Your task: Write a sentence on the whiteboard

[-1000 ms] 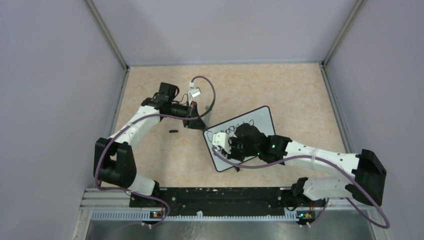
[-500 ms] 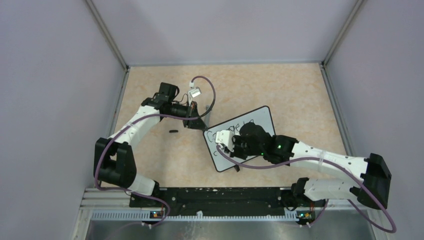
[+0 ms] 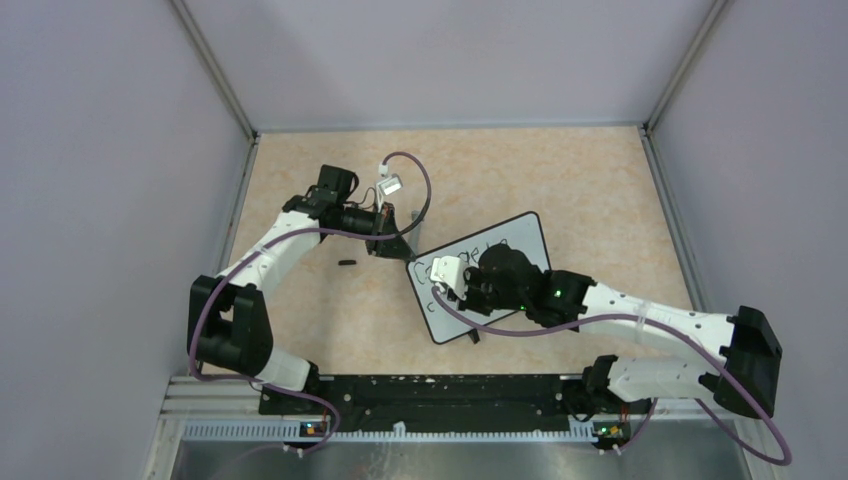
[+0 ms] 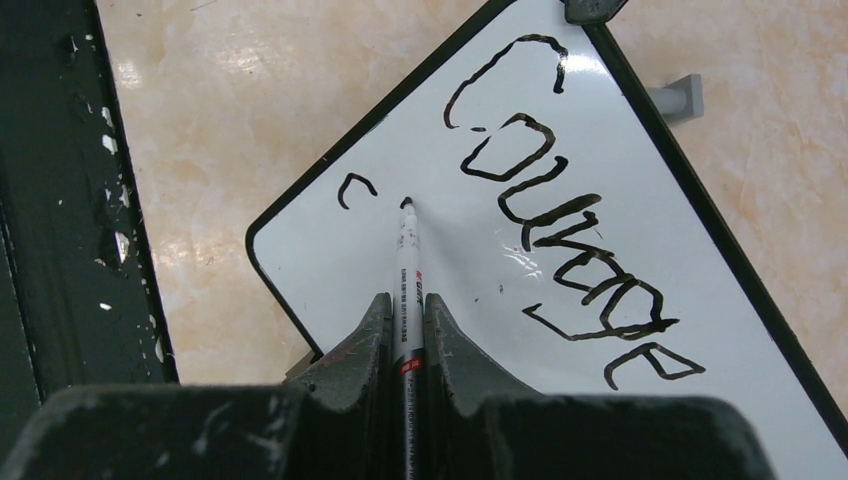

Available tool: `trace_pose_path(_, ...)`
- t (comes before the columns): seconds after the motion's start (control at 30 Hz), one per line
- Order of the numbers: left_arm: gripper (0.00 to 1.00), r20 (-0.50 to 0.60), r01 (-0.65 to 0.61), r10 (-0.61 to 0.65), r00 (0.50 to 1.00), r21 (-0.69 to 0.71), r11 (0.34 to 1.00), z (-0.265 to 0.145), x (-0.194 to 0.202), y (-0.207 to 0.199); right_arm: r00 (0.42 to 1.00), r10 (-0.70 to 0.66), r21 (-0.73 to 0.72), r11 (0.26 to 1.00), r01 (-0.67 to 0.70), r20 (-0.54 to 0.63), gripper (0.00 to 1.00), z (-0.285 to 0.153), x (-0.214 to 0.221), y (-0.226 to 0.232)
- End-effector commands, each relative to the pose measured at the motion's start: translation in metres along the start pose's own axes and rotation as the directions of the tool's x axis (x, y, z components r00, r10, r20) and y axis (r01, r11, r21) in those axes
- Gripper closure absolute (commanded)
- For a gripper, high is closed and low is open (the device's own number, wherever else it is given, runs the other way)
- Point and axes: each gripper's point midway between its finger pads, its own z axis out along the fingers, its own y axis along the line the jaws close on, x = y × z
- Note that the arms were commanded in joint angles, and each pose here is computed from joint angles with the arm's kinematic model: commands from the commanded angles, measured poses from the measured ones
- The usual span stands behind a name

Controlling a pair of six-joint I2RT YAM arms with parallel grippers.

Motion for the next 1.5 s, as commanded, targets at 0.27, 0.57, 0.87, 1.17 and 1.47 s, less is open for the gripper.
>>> trace_pose_path(0.27, 1.0, -0.012, -0.032, 0.032, 0.999, -0.01, 0.999, 0.005, 0.003, 0.006, 0.999, -0.01, 0.008, 1.0, 0.009, 0.036, 1.0, 0.002, -0.013, -0.004)
trace_pose_path(0.57, 1.0, -0.014, -0.033, 0.033, 0.999, -0.011, 0.999, 0.005, 0.004, 0.007, 1.0, -0.012, -0.069, 0.998, 0.011, -0.003, 1.0, 0.005, 0.004, 0.013)
trace_pose_path(0.87, 1.0, -0.016, -0.028, 0.028, 0.999, -0.01, 1.0, 0.006, 0.004, 0.009, 1.0, -0.022, -0.141, 0.99, 0.02, -0.011, 1.0, 0.004, 0.009, 0.028)
trace_pose_path(1.17, 1.0, -0.014, -0.028, 0.028, 0.999, -0.008, 1.0, 0.006, 0.003, 0.008, 1.0, -0.01, -0.063, 0.998, 0.011, 0.021, 1.0, 0.003, -0.006, 0.011)
trace_pose_path(1.47, 1.0, -0.014, -0.032, 0.032, 0.999, -0.01, 0.999, 0.005, 0.003, 0.007, 0.999, 0.012, 0.002, 1.0, -0.012, 0.036, 1.0, 0.005, -0.013, -0.003)
